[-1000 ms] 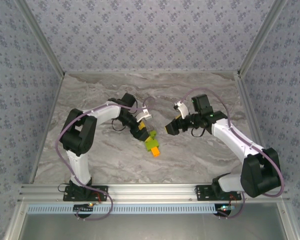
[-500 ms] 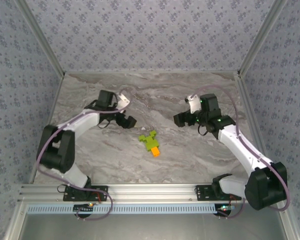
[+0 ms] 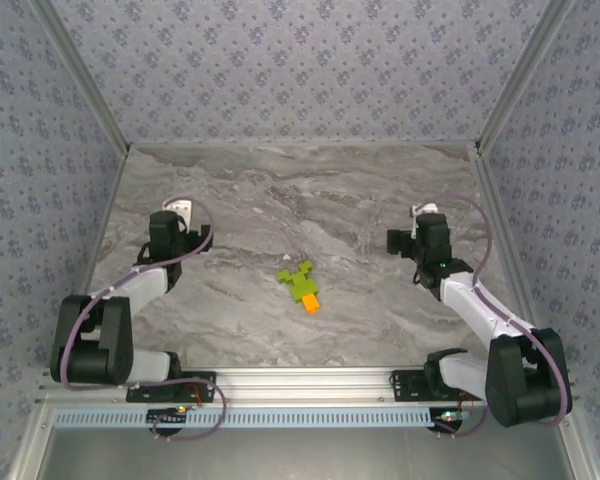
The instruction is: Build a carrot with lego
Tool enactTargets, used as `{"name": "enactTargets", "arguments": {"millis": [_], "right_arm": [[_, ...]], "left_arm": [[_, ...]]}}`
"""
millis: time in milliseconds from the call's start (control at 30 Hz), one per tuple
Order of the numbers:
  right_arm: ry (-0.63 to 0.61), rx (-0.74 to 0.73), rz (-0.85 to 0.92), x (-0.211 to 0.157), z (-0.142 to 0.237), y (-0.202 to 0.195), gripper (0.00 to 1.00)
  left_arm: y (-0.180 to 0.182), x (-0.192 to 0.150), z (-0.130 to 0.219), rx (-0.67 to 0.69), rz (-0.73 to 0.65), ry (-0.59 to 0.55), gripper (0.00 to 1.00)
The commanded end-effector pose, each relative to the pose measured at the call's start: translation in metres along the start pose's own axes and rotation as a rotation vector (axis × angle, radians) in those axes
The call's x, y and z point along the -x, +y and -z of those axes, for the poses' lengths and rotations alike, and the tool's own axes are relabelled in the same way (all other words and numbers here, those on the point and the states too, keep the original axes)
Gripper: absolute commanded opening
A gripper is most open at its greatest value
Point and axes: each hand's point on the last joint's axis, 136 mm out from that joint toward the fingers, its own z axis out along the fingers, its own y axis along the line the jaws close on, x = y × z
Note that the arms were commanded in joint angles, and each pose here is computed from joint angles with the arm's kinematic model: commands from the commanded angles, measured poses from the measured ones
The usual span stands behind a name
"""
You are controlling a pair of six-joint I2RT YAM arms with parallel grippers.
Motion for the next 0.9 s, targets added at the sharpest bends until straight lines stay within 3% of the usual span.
{"name": "enactTargets", "arguments": {"millis": [0,167,433,533,733,867], "right_arm": [[-0.159,-0.174,-0.121,0.015,-0.008,-0.047,0.95],[-0.158,-0.143,-0.125,-0.001,-0.028,-0.053,0.93],[-0.204,-0.137,-0.074,0.004,-0.049,-0.049,0.93],[-0.172,-0.105,-0.039,0.004,-0.058,-0.040,1.00],[-0.177,-0.101,-0.039,0.004,-0.057,-0.039,1.00],[-0.269,-0.034,-0.029,-0.002,-0.052,-0.031,1.00]], "left_arm": [[0.035,0.016,0.000,0.116,0.117,-0.112,0.98],[0.047,0.001,0.000,0.055,0.221,-0.157,0.98],[0.016,-0.005,-0.019,-0.060,0.111,-0.107,0.97],[0.010,-0.010,-0.017,-0.027,0.073,-0.147,0.97],[0.011,-0.014,-0.012,0.018,0.058,-0.179,0.97],[0.014,-0.014,-0.015,0.021,0.075,-0.163,0.97]]}}
